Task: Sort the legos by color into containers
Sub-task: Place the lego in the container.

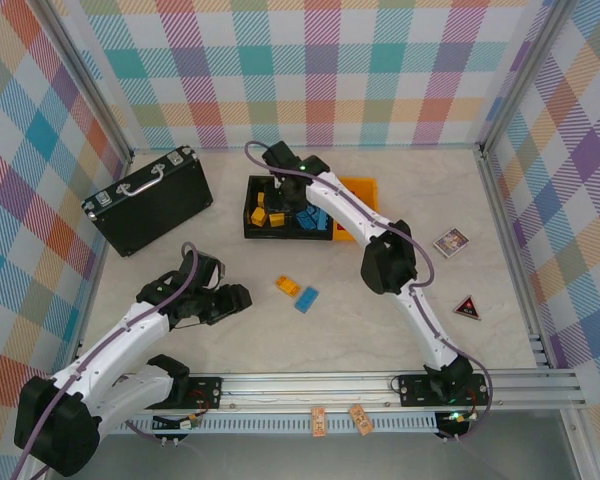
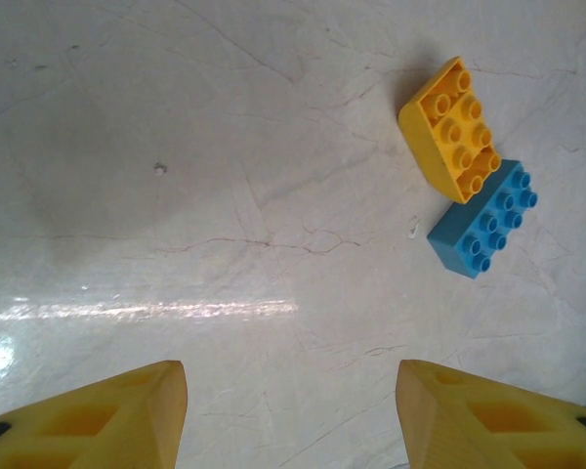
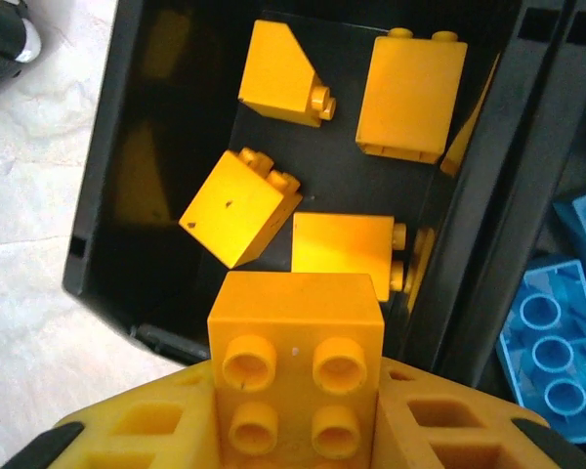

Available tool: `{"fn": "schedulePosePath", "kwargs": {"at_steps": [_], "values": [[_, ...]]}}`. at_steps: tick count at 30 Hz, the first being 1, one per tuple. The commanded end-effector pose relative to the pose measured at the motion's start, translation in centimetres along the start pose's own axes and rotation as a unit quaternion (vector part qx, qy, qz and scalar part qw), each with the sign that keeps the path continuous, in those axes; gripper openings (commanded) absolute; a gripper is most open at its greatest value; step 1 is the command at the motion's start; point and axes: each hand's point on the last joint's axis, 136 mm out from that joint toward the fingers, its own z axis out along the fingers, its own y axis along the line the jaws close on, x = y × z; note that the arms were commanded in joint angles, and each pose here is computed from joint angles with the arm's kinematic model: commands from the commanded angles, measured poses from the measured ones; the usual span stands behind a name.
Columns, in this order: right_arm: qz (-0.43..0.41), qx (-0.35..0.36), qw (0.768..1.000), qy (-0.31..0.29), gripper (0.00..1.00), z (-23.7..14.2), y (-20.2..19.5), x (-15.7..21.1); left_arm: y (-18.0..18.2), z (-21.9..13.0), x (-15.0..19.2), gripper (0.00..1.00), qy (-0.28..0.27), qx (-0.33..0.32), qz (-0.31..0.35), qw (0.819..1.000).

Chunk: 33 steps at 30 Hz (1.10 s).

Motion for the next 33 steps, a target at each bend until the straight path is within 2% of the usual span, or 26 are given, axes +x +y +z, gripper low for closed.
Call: {"fn": "schedulePosePath", "kwargs": {"at_steps": [1,9,18,21,23,27,33], "values": [[0.016,-0.024,1.000,0.006,0.35,-0.2,0.3,-0.5,0.7,-0.3,0.1,0.58,0.000,-0.011,-0.008,1.000],[0.029,-0.060,0.998,-0.009,0.37,0.8,1.3,-1.7,0.4,0.5,-0.2,0.58,0.008,-0.012,-0.006,1.000],[0.026,-0.072,0.997,0.016,0.38,2.0,2.1,-0.4,0.4,0.8,-0.4,0.58,0.010,-0.013,-0.007,1.000],[0.020,-0.072,0.997,0.019,0.41,2.2,2.3,0.0,0.4,0.9,-0.3,0.58,0.011,-0.012,-0.006,1.000],[0.020,-0.069,0.997,0.018,0.48,2.2,2.3,0.0,0.5,1.0,-0.3,0.58,0.011,-0.013,-0.009,1.000],[0.019,-0.063,0.998,0.013,0.53,1.8,2.2,-0.2,0.5,1.0,-0.2,0.58,0.012,-0.012,-0.009,1.000],[0.001,-0.064,0.998,-0.002,0.53,-0.5,2.8,-0.6,0.4,0.6,-0.4,0.58,0.004,-0.009,-0.008,1.000]]}}
